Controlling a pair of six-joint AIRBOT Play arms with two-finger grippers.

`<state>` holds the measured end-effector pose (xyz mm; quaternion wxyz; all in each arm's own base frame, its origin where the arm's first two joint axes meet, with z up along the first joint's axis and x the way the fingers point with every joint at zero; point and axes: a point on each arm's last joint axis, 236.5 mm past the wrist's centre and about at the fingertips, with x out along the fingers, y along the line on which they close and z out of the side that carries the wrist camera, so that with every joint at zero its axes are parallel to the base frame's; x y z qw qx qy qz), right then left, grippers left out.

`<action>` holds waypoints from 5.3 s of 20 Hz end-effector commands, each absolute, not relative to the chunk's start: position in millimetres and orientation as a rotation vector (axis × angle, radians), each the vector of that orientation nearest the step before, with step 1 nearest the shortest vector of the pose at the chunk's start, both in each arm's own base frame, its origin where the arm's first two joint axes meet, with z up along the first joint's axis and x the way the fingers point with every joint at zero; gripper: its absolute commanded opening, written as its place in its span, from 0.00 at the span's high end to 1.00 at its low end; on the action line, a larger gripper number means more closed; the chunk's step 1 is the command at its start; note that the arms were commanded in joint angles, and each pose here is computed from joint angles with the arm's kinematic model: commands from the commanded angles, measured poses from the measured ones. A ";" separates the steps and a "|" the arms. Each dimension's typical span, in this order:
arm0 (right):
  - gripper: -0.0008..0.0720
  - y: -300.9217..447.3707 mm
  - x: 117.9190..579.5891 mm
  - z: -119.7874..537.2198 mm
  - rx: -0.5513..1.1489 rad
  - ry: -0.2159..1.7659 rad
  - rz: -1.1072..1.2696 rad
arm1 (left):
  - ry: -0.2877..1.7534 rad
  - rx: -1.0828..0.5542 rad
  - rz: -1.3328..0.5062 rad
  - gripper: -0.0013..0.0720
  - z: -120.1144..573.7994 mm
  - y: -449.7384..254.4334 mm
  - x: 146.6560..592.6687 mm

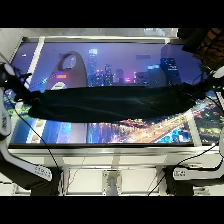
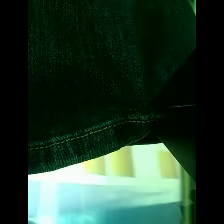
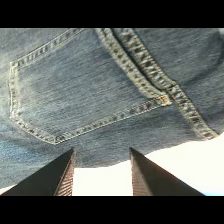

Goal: Fold the clothes and pants, and hang the long-sleeved shirts on hangers.

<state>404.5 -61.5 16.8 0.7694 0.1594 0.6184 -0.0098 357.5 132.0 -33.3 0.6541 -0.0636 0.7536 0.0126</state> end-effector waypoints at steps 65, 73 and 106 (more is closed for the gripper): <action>0.48 -16.4 389.8 52.9 0.231 1.222 0.025 | 1.317 -0.090 0.317 0.44 -75.0 246.7 306.3; 0.48 -16.4 390.3 53.1 0.231 1.220 0.025 | 1.375 -0.122 0.291 0.44 -103.9 242.4 302.8; 0.48 -20.0 403.9 57.4 0.227 1.160 0.014 | 1.052 0.144 0.378 0.96 43.1 256.7 328.8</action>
